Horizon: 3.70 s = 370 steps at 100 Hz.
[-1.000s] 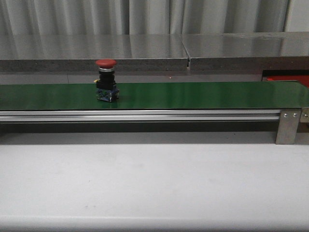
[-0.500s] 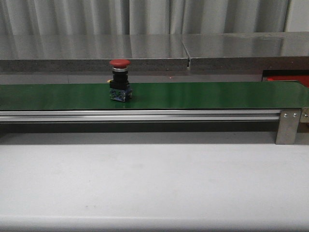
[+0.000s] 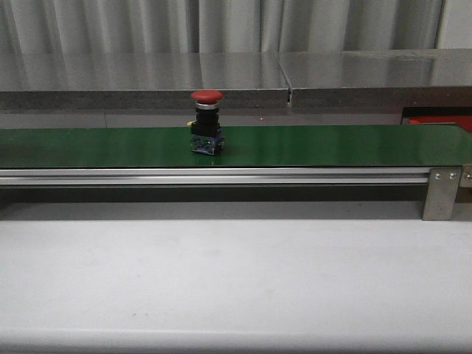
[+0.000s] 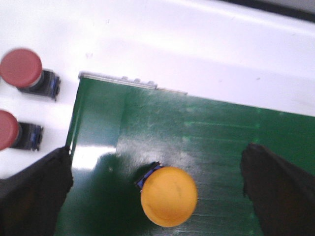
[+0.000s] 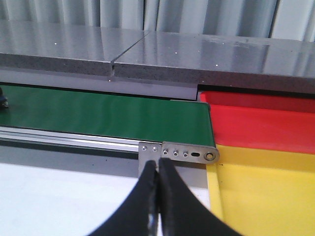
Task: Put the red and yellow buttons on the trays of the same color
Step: 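Set the yellow button on the belt and release the left gripper, then lower the right gripper onto the red button riding the belt and grasp, then lift the red button into the red tray and open the right gripper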
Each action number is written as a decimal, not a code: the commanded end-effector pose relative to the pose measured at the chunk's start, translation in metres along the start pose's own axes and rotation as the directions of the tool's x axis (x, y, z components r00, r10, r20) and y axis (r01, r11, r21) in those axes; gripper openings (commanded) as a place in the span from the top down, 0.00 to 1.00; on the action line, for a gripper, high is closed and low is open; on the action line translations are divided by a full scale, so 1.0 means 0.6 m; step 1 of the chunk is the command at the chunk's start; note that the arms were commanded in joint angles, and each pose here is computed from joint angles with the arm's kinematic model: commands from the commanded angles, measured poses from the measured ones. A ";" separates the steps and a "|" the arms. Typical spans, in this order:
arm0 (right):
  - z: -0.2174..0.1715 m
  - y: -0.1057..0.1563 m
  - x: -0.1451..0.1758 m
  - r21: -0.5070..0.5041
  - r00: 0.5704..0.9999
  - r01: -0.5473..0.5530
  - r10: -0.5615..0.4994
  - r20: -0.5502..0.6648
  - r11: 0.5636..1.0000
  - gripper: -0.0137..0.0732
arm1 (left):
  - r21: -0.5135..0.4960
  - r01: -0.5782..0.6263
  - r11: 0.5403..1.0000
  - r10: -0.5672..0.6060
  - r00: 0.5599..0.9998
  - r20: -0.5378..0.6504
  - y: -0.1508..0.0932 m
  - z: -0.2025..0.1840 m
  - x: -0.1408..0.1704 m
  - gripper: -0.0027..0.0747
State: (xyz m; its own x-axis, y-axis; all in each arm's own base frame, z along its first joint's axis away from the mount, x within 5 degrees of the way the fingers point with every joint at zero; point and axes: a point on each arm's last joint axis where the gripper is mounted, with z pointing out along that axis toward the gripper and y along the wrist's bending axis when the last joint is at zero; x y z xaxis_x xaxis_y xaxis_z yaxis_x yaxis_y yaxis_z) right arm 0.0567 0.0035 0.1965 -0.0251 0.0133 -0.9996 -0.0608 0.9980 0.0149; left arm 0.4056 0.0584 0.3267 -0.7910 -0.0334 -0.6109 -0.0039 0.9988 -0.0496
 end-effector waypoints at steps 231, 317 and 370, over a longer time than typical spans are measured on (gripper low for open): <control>0.311 0.035 -0.264 -0.066 0.813 -0.143 0.080 -0.577 0.987 0.26 | 0.006 -0.196 0.981 0.103 0.539 0.836 -0.112 -0.330 0.470 0.99; 0.495 0.080 -0.220 -0.172 0.672 -0.146 -0.030 -0.740 0.974 0.16 | 0.006 -0.196 0.981 0.103 0.539 0.836 -0.112 -0.330 0.470 0.99; 0.591 0.080 -0.158 -0.174 0.613 -0.108 -0.072 -0.787 0.979 0.36 | 0.006 -0.196 0.981 0.103 0.539 0.836 -0.112 -0.330 0.470 0.99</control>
State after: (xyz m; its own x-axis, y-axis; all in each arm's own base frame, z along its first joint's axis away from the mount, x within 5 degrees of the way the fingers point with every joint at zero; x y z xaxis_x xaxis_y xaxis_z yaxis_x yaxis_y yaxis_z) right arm 0.4072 0.0749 0.2565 -0.8509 -0.1134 -0.5129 -0.2182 0.9645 0.1488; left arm 0.0620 -0.0121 0.2999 -0.0049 0.0829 -0.9965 0.1694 0.9822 0.0809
